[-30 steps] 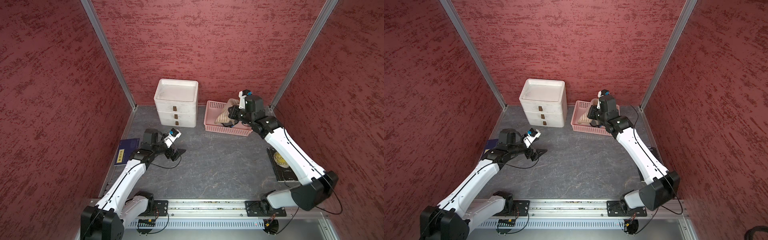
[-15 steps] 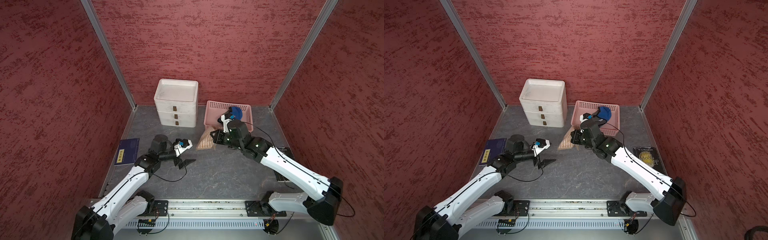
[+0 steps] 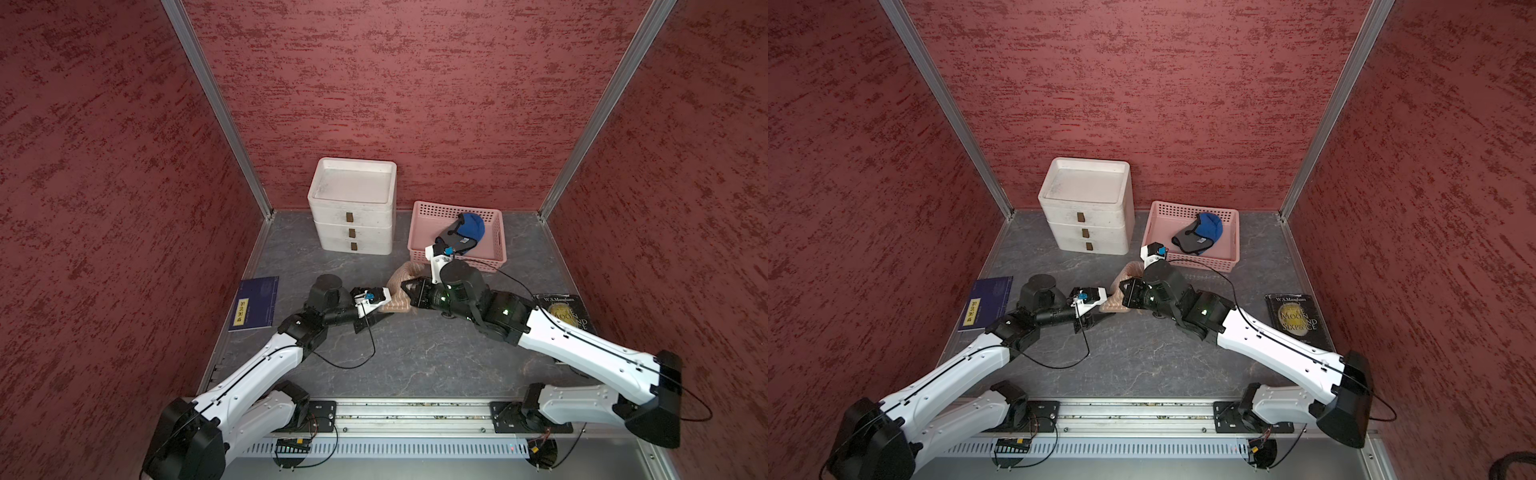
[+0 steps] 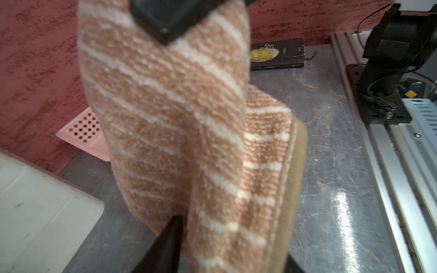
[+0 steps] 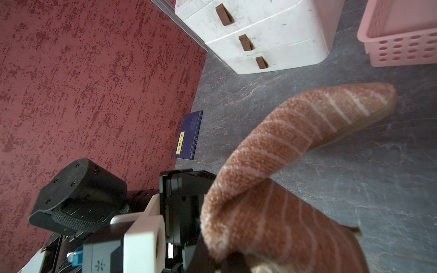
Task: Fold the square dishcloth
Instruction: Flatten out the cleaning item at the center of the board.
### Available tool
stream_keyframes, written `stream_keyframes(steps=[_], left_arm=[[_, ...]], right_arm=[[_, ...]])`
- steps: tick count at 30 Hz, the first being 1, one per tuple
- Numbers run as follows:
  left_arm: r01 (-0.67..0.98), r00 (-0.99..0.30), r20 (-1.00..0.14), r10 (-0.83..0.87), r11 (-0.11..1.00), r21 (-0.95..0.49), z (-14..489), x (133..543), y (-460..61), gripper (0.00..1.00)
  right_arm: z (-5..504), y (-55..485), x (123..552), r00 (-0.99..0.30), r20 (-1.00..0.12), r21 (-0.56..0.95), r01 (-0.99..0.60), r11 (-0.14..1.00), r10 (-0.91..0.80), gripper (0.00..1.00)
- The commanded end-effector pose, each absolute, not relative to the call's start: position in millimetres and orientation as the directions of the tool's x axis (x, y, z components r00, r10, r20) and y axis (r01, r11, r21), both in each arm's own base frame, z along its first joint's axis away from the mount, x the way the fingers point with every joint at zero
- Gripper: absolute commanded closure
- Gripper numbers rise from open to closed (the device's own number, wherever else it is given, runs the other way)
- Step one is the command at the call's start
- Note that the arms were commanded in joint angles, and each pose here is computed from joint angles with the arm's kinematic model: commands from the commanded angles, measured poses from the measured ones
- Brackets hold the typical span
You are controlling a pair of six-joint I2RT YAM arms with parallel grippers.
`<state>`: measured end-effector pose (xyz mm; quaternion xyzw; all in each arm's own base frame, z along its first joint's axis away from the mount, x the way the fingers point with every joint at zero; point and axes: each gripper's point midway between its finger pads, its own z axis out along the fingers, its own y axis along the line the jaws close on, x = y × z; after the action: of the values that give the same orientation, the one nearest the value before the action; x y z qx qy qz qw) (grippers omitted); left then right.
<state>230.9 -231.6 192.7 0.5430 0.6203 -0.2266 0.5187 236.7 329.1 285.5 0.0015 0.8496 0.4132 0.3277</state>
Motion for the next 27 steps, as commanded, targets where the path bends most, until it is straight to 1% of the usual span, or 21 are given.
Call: stream_keyframes(steps=[1, 2, 3, 5, 7, 9, 11, 12, 13, 15, 18, 20, 22, 24, 27], left_arm=[[0.821, 0.241, -0.842, 0.482, 0.362, 0.442, 207, 241, -218, 0.93], [0.806, 0.259, -0.824, 0.504, 0.357, 0.472, 205, 239, -214, 1.00], [0.794, 0.274, -0.804, 0.529, 0.347, 0.499, 203, 237, -210, 1.00], [0.784, 0.273, -0.764, 0.585, 0.324, 0.529, 202, 235, -203, 1.00], [0.812, 0.218, -0.720, 0.659, 0.287, 0.509, 195, 231, -194, 1.00], [0.842, 0.161, -0.692, 0.704, 0.268, 0.468, 193, 225, -188, 1.00], [0.891, 0.103, -0.661, 0.743, 0.227, 0.394, 193, 211, -185, 1.00], [0.912, 0.072, -0.650, 0.756, 0.214, 0.349, 195, 203, -185, 1.00], [0.928, 0.047, -0.647, 0.761, 0.207, 0.310, 203, 195, -185, 1.00], [0.956, -0.005, -0.642, 0.767, 0.193, 0.222, 215, 178, -187, 1.00], [0.973, -0.068, -0.619, 0.782, 0.189, 0.131, 230, 158, -189, 1.00], [0.978, -0.094, -0.579, 0.810, 0.183, 0.097, 234, 149, -188, 1.00], [0.967, -0.129, -0.530, 0.838, 0.224, 0.119, 233, 156, -185, 1.00], [0.955, -0.156, -0.478, 0.864, 0.255, 0.149, 228, 165, -181, 1.00], [0.945, -0.195, -0.424, 0.885, 0.285, 0.160, 220, 174, -177, 1.00]], right_arm=[[285, 316, 242, -0.751, -0.583, 0.676, -0.237, 0.697, 0.310, 1.00], [281, 312, 243, -0.745, -0.591, 0.661, -0.228, 0.715, 0.309, 1.00], [277, 309, 243, -0.743, -0.598, 0.646, -0.225, 0.729, 0.301, 1.00], [271, 304, 244, -0.736, -0.616, 0.615, -0.225, 0.756, 0.282, 0.90], [265, 299, 247, -0.725, -0.637, 0.574, -0.223, 0.788, 0.260, 0.80], [258, 291, 250, -0.707, -0.667, 0.521, -0.217, 0.826, 0.235, 0.71], [253, 286, 254, -0.693, -0.692, 0.470, -0.219, 0.855, 0.203, 0.61], [249, 284, 255, -0.691, -0.699, 0.446, -0.218, 0.868, 0.186, 0.53], [246, 283, 256, -0.690, -0.705, 0.424, -0.221, 0.878, 0.167, 0.49], [240, 282, 255, -0.690, -0.712, 0.390, -0.235, 0.890, 0.130, 0.39], [237, 276, 250, -0.674, -0.732, 0.354, -0.256, 0.899, 0.096, 0.28], [239, 278, 239, -0.635, -0.771, 0.309, -0.307, 0.900, 0.048, 0.21], [242, 282, 225, -0.584, -0.812, 0.247, -0.357, 0.901, -0.008, 0.18], [242, 303, 199, -0.517, -0.852, 0.199, -0.458, 0.866, -0.078, 0.17], [233, 332, 163, -0.408, -0.900, 0.129, -0.583, 0.802, -0.152, 0.10]])
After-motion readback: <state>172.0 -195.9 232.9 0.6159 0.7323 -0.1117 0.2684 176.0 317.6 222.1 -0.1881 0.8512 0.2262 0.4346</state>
